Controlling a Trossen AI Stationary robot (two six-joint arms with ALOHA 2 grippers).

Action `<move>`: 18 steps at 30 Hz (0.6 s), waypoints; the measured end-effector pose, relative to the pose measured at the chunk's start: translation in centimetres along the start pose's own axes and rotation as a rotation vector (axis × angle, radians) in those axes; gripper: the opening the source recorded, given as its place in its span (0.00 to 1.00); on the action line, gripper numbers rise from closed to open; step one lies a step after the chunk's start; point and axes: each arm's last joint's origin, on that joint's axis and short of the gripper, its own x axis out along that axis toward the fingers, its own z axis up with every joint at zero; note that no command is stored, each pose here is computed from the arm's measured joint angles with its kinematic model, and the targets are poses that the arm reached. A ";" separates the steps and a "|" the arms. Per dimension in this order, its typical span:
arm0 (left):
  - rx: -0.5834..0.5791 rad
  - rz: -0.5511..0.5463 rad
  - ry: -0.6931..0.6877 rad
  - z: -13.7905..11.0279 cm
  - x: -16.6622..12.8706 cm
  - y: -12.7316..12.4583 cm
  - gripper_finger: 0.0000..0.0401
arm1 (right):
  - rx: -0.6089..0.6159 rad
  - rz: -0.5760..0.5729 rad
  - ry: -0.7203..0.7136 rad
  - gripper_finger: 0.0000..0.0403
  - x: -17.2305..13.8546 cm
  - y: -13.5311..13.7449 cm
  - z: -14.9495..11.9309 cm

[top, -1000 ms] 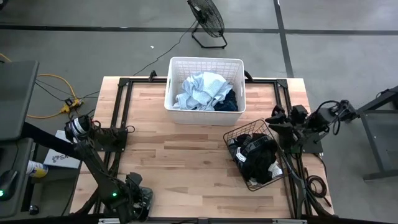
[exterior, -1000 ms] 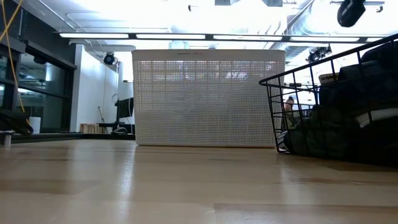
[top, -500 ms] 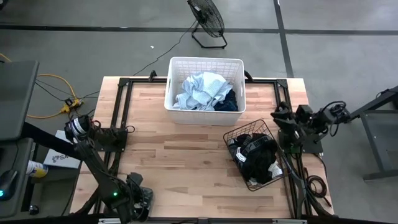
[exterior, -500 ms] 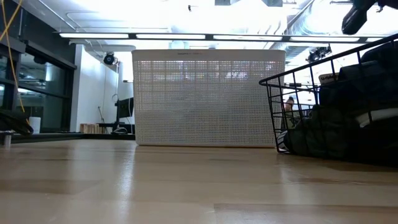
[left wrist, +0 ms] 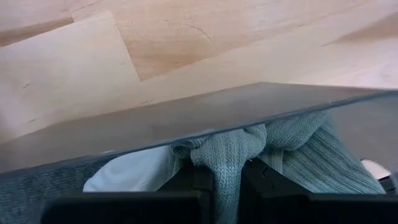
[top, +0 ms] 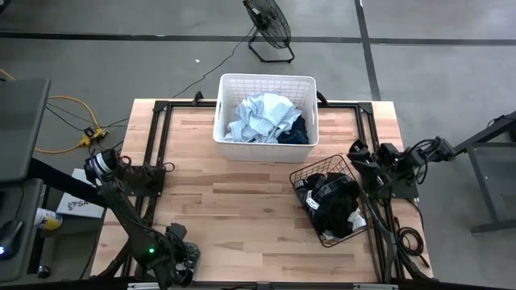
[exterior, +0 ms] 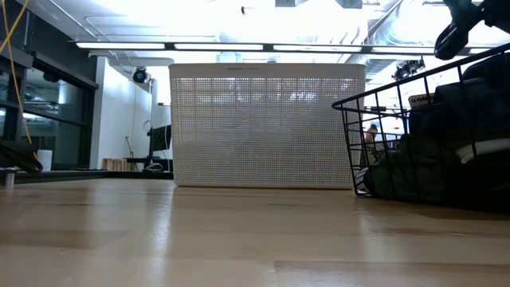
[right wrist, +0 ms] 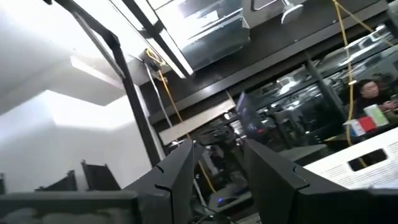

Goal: Pick & Place Cloths
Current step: Put the gray sock into the black bin

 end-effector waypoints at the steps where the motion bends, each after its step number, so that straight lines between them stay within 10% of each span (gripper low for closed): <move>1: -0.008 0.001 0.002 0.1 0.0 -0.2 0.05 | -0.013 -0.007 0.002 0.33 0.0 -0.1 0.0; 18: -0.066 -0.044 -0.034 2.1 0.4 -2.0 0.06 | -0.113 -0.057 0.390 0.33 -0.7 -1.3 -3.7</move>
